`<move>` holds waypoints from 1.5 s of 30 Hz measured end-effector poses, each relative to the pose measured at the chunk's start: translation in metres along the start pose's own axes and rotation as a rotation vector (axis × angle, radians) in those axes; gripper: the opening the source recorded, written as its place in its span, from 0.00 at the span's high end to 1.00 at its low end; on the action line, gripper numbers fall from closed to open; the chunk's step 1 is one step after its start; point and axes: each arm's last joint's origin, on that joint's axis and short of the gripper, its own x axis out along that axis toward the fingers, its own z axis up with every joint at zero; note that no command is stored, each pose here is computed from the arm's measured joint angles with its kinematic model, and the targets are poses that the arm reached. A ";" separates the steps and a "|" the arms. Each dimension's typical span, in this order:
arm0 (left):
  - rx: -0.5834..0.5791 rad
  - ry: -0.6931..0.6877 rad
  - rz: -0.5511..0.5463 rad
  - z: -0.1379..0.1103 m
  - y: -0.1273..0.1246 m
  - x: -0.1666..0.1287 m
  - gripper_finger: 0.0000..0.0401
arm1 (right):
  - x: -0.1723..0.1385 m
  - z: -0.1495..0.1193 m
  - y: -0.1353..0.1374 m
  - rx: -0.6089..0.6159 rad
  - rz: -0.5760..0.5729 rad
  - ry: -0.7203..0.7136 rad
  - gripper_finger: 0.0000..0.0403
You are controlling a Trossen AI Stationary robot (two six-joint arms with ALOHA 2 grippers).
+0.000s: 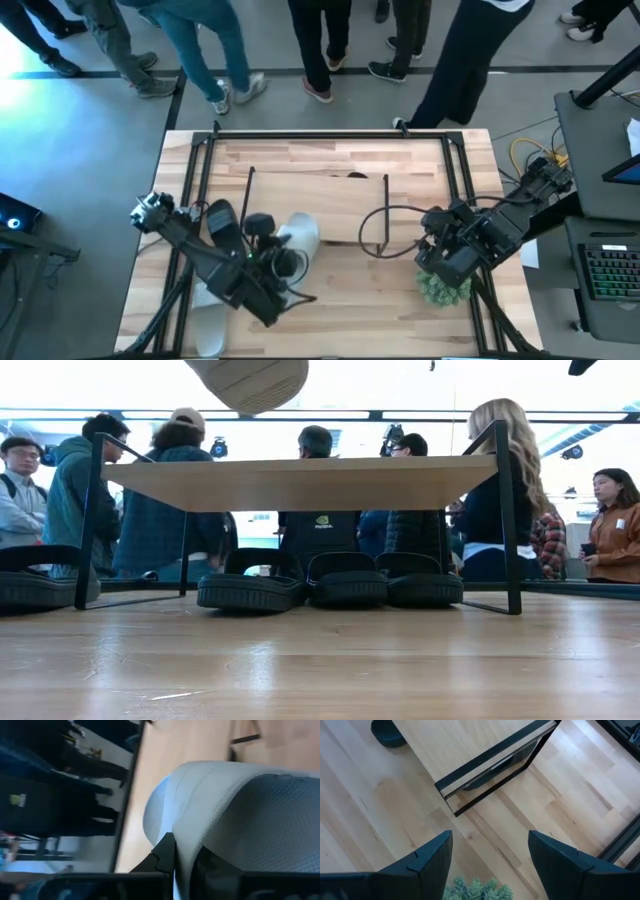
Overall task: Pick and place slides into the shelf
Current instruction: Put the right gray slide on the shelf
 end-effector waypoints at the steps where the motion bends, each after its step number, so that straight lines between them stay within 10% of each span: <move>1: 0.004 0.000 0.018 0.001 0.005 0.002 1.00 | 0.000 0.000 0.000 0.003 0.000 -0.004 0.38; 26: -0.136 0.028 0.120 0.036 0.039 0.081 1.00 | -0.016 0.000 -0.018 0.105 0.067 -0.084 0.38; 45: 0.045 0.127 0.198 0.052 0.039 0.180 1.00 | -0.038 0.007 -0.059 0.195 0.172 -0.181 0.38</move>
